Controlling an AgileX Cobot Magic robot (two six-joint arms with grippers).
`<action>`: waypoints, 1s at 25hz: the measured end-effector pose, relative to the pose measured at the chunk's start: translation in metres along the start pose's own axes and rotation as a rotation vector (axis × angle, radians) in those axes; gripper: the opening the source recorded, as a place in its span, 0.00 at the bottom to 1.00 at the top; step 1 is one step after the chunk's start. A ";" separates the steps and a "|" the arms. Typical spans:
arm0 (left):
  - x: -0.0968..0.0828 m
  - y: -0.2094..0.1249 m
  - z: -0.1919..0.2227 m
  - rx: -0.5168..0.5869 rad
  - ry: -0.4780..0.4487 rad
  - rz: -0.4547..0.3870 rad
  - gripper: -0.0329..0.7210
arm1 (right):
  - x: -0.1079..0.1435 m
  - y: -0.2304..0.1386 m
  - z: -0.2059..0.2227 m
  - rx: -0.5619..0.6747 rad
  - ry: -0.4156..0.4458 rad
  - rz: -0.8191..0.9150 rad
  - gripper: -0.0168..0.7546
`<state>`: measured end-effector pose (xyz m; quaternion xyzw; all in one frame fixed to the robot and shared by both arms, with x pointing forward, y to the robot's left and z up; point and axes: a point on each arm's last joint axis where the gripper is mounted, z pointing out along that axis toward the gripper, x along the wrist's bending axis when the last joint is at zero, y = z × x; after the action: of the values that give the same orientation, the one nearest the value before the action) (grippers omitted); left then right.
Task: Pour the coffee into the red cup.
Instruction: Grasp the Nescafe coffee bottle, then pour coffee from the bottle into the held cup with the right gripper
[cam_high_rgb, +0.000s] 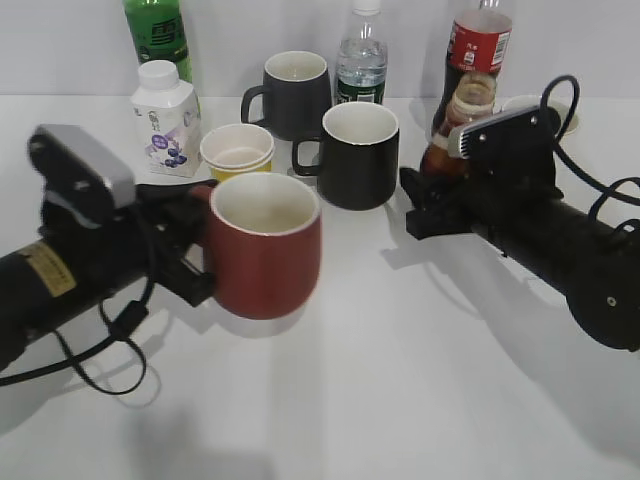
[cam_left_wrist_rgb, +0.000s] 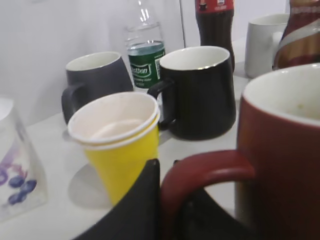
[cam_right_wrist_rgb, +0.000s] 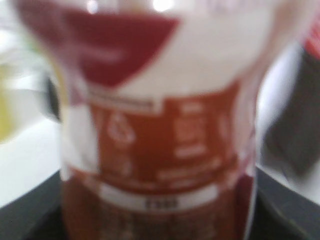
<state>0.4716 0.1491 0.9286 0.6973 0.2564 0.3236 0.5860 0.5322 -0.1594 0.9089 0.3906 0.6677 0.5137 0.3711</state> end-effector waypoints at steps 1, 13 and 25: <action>-0.001 0.000 0.003 0.001 -0.017 0.009 0.10 | 0.001 0.003 0.000 -0.032 0.015 -0.014 0.67; -0.005 0.000 0.023 -0.007 -0.111 0.062 0.10 | 0.008 0.028 0.001 -0.195 0.061 -0.388 0.67; -0.011 0.004 0.026 -0.030 -0.189 0.107 0.10 | 0.017 0.046 0.011 -0.316 0.106 -0.693 0.67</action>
<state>0.4833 0.1232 0.9280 0.7286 0.1572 0.2911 0.5997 0.5413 -0.1324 0.9500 0.0526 0.6910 0.4737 0.5434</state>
